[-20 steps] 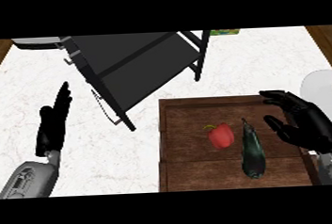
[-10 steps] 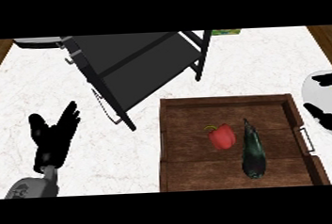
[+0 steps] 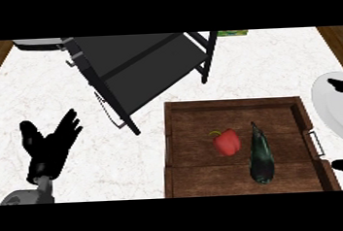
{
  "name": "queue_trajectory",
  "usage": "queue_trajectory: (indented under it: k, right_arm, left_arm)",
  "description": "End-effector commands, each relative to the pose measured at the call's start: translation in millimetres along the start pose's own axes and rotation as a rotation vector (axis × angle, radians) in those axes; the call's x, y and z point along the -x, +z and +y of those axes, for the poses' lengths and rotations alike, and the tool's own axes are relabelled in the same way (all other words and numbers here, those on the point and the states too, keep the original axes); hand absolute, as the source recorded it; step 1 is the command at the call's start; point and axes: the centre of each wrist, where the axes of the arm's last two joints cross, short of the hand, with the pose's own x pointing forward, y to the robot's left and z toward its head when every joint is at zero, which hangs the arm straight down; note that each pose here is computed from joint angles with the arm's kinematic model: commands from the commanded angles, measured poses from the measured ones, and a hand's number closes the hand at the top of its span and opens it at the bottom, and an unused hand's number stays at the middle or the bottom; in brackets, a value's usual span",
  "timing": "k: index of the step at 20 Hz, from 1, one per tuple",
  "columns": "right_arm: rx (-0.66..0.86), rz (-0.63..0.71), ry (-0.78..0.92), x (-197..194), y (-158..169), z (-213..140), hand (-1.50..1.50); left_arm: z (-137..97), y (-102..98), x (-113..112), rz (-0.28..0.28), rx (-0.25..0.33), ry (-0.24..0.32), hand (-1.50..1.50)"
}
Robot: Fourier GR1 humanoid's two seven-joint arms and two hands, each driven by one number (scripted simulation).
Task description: Pick the bell pepper from the tray and place it in the tiered shelf
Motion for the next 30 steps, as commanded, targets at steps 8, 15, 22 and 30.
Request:
queue_trajectory:
  k: [8, 15, 22, 30]
  right_arm:
    - [-0.098, 0.169, 0.191, -110.3, 7.6, 52.6, -1.50]
    - [-0.001, 0.299, 0.316, -142.5, -18.6, 83.4, -1.50]
    - [-0.099, 0.420, 0.394, -144.6, -56.3, 127.5, -1.50]
    - [-0.123, 0.485, 0.453, -146.3, -55.4, 157.4, -1.50]
  left_arm:
    - [5.9, 3.2, 14.8, 0.039, 0.008, -0.015, 0.00]
    - [-5.9, 4.0, 4.5, 0.040, 0.022, -0.017, 0.00]
    - [-20.2, 8.0, 16.9, 0.037, 0.032, -0.011, 0.00]
    - [-7.1, -6.5, 4.8, 0.035, 0.007, -0.005, 0.00]
